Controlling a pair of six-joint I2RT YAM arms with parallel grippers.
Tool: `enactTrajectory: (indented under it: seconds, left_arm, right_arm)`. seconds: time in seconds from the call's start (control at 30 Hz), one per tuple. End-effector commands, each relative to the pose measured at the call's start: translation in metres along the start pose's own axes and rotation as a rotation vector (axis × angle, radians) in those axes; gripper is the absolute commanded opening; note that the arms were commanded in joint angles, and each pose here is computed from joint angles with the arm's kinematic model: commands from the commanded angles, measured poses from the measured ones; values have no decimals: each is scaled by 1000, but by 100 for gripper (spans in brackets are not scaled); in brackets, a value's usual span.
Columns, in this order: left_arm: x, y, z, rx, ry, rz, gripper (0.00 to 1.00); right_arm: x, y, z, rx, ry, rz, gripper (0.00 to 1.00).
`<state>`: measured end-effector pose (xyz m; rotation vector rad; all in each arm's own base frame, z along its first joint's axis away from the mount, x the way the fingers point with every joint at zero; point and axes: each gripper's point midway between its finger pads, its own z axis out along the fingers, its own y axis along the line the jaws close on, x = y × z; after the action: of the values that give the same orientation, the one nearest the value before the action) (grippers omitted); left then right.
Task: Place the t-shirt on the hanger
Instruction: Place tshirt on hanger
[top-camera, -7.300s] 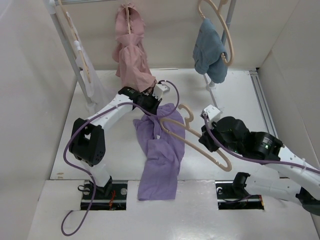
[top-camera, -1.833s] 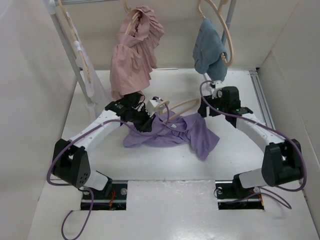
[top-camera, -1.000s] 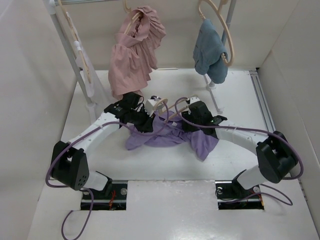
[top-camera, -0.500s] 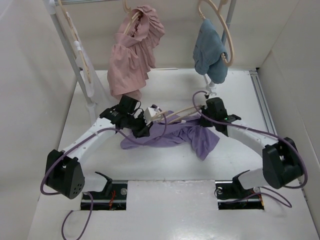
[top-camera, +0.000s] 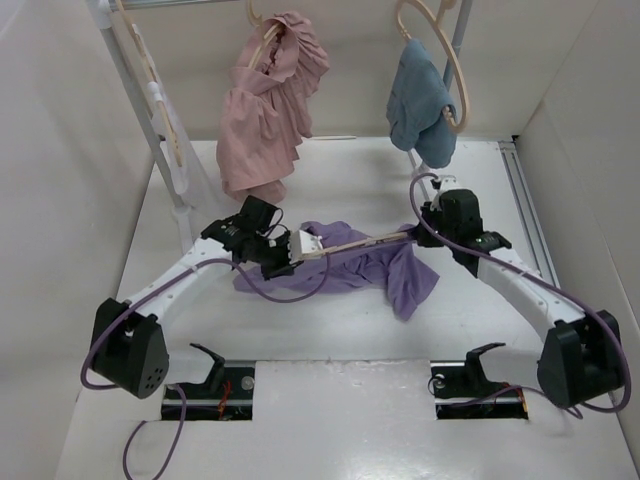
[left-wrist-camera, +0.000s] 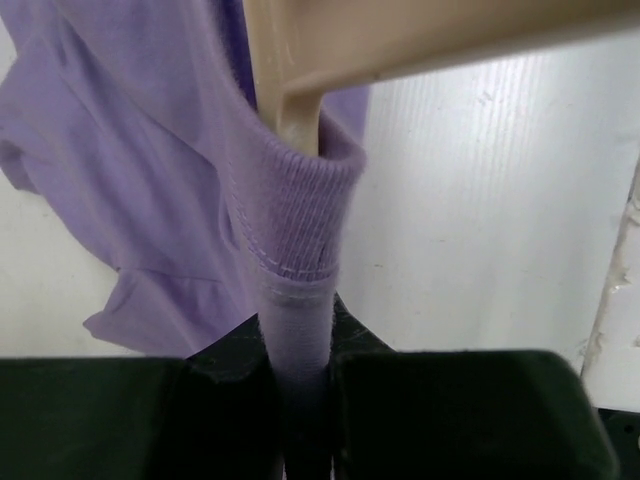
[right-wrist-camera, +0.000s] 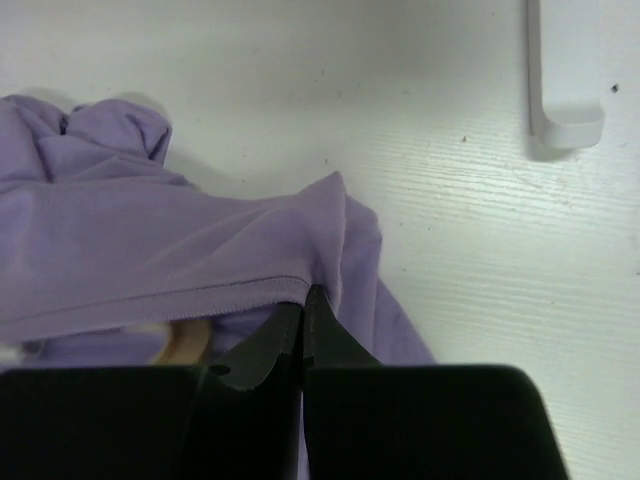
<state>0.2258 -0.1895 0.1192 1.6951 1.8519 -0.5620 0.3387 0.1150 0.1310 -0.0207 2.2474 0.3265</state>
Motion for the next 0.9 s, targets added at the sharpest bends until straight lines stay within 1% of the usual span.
enactTrajectory:
  seconds: [0.0, 0.07, 0.1, 0.17, 0.23, 0.27, 0.3, 0.33, 0.4, 0.43, 0.47, 0.5, 0.53, 0.57, 0.6, 0.67, 0.7, 0.77, 0.8, 0.87]
  left_arm:
    - [28, 3, -2, -19, 143, -75, 0]
    - [35, 15, 1, -43, 195, -92, 0]
    - [38, 18, 3, -56, 211, -107, 0]
    - [33, 31, 1, -92, 217, -107, 0]
    - [28, 37, 1, -98, 211, -91, 0]
    - [18, 39, -2, -93, 182, -67, 0]
    - [2, 38, -1, -76, 143, -28, 0]
    - [-5, 37, 1, -70, 135, 7, 0]
    - [-25, 34, 3, -60, 112, 99, 0]
    - [-30, 26, 2, -16, 88, 105, 0]
    - [-35, 22, 1, 7, 67, 115, 0]
    - [-40, 18, 0, 34, 46, 126, 0]
    - [-43, 7, -1, 92, 21, 156, 0]
    - [-48, 5, -3, 105, 3, 172, 0]
    - [-50, 4, -2, 114, -8, 172, 0]
    - [-52, 2, -3, 113, -22, 161, 0]
    - [-54, 1, -5, 106, -28, 166, 0]
    - [-48, -4, -2, 126, -23, 166, 0]
    - [-49, -4, -4, 120, -28, 171, 0]
    - [-48, -7, -2, 135, -33, 174, 0]
  right_arm:
    - [-52, -2, -33, 61, -168, -135, 0]
    - [-56, 7, -45, 78, -184, -181, 0]
    - [-66, 11, -54, 89, -206, -197, 0]
    - [-67, 13, -62, 105, -201, -251, 0]
    - [-70, 32, -65, 51, -210, -325, 0]
    - [-68, 43, -65, 10, -213, -352, 0]
    - [-67, 80, -60, -138, -230, -410, 0]
    - [-61, 104, -60, -219, -235, -451, 0]
    - [-56, 134, -53, -336, -235, -512, 0]
    - [-58, 157, -56, -443, -256, -537, 0]
    - [-62, 173, -59, -491, -265, -561, 0]
    - [-58, 179, -49, -512, -242, -600, 0]
    - [-54, 192, -50, -571, -233, -626, 0]
    - [-57, 198, -50, -598, -233, -648, 0]
    - [-51, 200, -45, -618, -210, -681, 2]
    - [-41, 200, -48, -662, -171, -689, 15]
    - [-36, 193, -47, -659, -156, -683, 28]
    - [-39, 184, -59, -648, -183, -676, 46]
    - [-39, 181, -63, -650, -191, -673, 60]
    - [-46, 174, -75, -641, -237, -698, 69]
